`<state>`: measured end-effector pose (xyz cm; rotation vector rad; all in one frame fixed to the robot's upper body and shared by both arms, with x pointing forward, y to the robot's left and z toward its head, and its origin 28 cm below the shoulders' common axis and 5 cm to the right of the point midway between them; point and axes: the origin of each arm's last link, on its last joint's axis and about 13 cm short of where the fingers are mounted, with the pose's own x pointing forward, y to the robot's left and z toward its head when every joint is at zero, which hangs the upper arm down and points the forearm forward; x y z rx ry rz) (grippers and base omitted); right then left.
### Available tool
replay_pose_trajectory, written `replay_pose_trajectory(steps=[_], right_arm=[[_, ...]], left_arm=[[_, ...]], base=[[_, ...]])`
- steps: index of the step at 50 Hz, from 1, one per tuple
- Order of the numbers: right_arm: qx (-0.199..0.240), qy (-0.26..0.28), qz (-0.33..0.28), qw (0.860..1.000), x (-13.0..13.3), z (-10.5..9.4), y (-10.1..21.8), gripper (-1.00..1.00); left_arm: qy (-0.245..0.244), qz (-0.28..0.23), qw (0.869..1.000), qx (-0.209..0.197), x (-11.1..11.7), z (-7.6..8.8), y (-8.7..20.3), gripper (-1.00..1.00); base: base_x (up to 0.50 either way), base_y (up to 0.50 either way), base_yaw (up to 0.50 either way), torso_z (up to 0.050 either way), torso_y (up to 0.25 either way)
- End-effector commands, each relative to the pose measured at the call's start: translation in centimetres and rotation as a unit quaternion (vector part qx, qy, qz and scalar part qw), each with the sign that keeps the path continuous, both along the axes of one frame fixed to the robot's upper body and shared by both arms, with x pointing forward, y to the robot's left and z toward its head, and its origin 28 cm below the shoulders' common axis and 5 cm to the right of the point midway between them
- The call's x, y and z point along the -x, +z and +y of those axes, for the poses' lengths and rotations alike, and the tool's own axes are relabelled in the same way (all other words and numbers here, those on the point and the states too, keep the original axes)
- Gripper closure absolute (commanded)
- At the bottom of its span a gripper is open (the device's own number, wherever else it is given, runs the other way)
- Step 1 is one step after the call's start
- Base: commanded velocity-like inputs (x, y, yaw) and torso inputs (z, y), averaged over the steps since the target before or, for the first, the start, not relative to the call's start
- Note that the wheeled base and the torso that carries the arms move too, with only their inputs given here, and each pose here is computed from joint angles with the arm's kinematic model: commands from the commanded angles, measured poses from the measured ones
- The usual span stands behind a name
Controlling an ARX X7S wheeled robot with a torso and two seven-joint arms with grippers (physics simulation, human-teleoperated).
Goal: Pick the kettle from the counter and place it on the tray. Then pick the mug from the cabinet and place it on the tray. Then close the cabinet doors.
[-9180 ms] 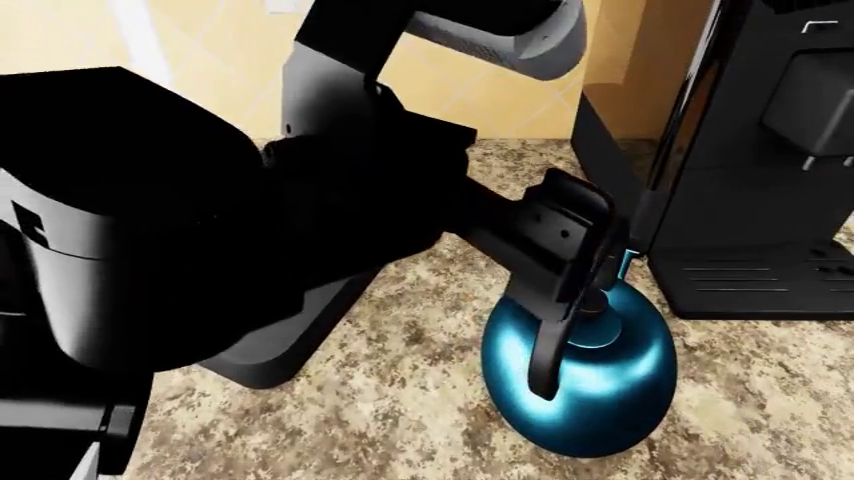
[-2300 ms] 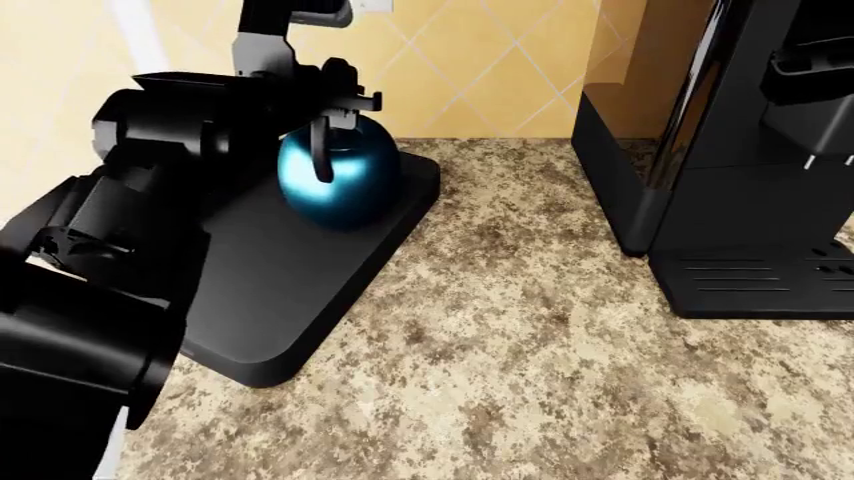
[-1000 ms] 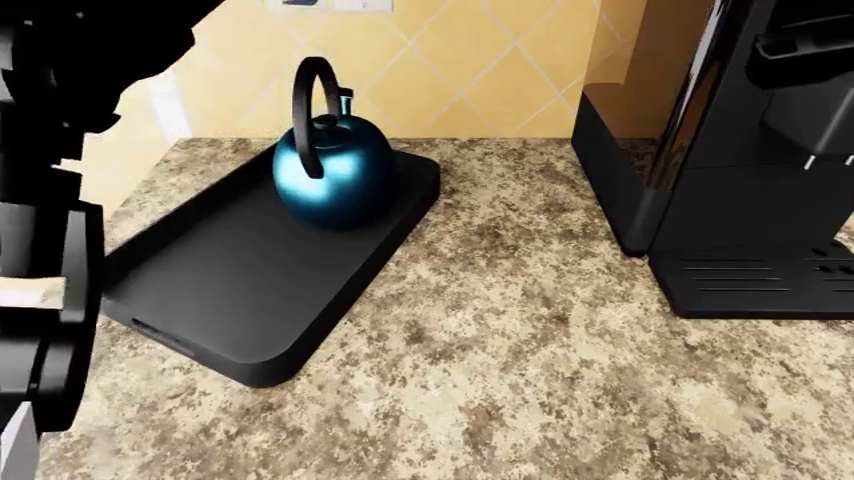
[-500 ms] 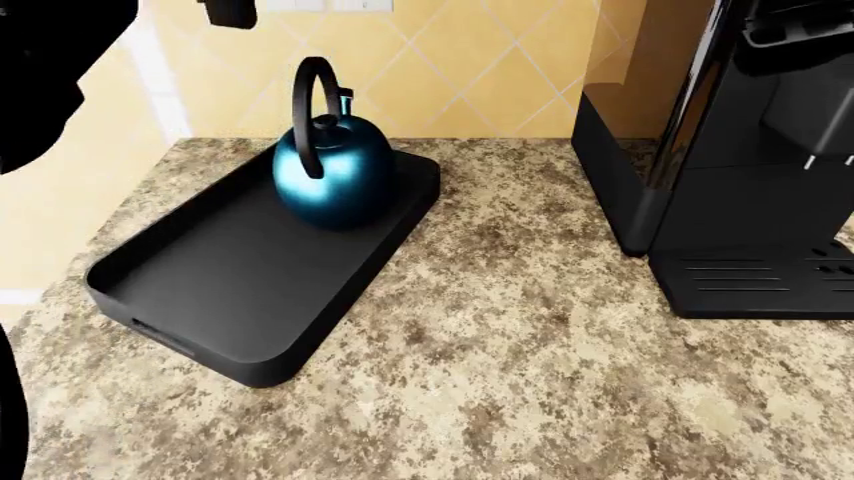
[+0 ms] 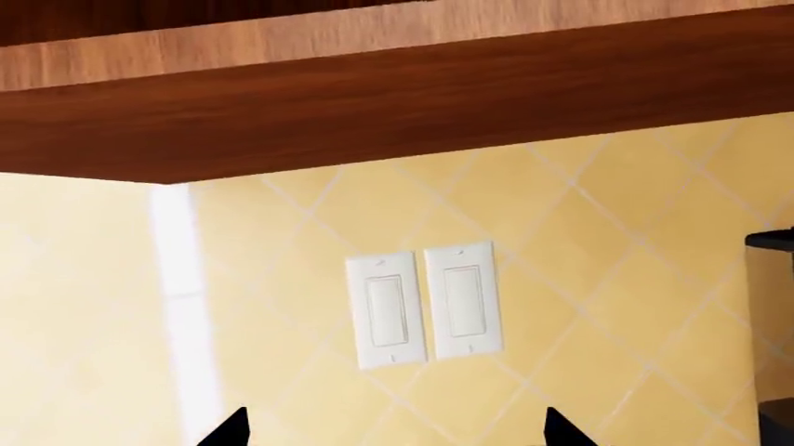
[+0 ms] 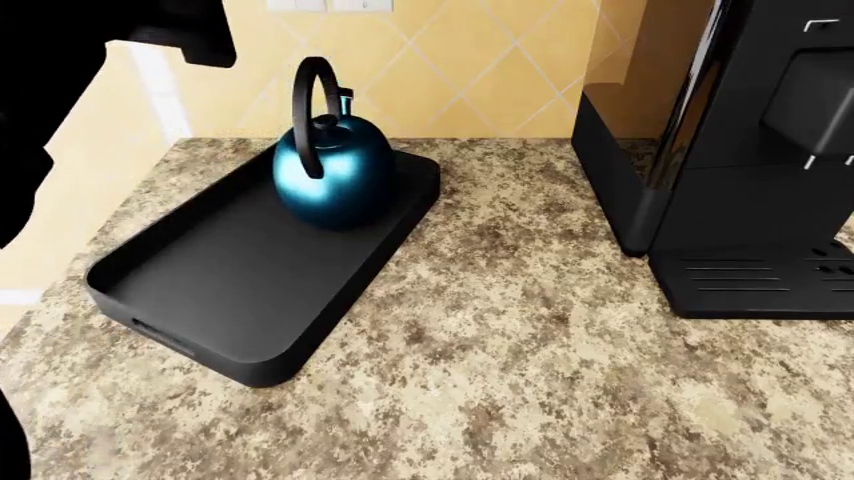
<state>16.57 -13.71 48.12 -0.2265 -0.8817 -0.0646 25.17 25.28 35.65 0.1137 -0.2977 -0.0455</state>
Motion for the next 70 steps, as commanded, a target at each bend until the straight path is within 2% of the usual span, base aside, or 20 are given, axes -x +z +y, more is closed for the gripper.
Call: replay_pose_trajectory(steps=[1,7,11,16,19,33,45,50,62,70], right_arm=[[-0.07,0.018,0.026,0.997,-2.0,1.0,6.6,-1.0],[-0.091,0.03,0.067,0.993,-3.8,2.0,8.7,-1.0],[-0.105,0.06,0.115,0.986,-4.9,2.8,10.2,-1.0],[-0.083,0.082,0.142,0.983,-6.1,4.3,12.1,-1.0],[-0.088,0.082,0.147,0.982,-6.8,4.7,12.5,-1.0],[-0.102,0.068,0.179,0.976,-9.1,5.2,11.8,-1.0],[-0.093,-0.001,0.26,0.961,-10.1,4.7,10.4,-1.0],[-0.098,-0.008,0.278,0.955,-10.6,4.3,10.0,-1.0],[-0.097,0.013,0.285,0.953,-11.1,4.5,9.8,-1.0],[-0.101,0.029,0.299,0.948,-12.2,4.7,9.2,-1.0]], left_arm=[[0.034,0.016,0.999,0.008,-0.1,0.2,-0.6,-1.0],[0.029,0.032,0.999,-0.012,-0.1,0.3,-0.8,-1.0],[0.027,0.036,0.999,-0.016,-0.2,0.4,-0.9,-1.0],[0.026,0.038,0.999,-0.023,-0.1,0.4,-1.0,-1.0],[0.027,0.039,0.998,-0.027,0.0,0.4,-1.1,-1.0],[0.025,0.039,0.998,-0.03,0.0,0.4,-1.1,-1.0],[0.023,0.05,0.998,-0.032,-0.3,0.5,-1.5,-1.0],[0.023,0.053,0.998,-0.033,-0.3,0.5,-1.6,-1.0],[0.025,0.058,0.997,-0.036,-0.3,0.6,-1.9,-1.0],[0.024,0.059,0.998,-0.01,-0.3,0.9,-1.5,-1.0]], base=[[0.0,0.0,0.0,0.0,0.0],[0.0,0.0,0.0,0.0,0.0],[0.0,0.0,0.0,0.0,0.0],[0.0,0.0,0.0,0.0,0.0],[0.0,0.0,0.0,0.0,0.0],[0.0,0.0,0.0,0.0,0.0],[0.0,0.0,0.0,0.0,0.0],[0.0,0.0,0.0,0.0,0.0],[0.0,0.0,0.0,0.0,0.0],[0.0,0.0,0.0,0.0,0.0]])
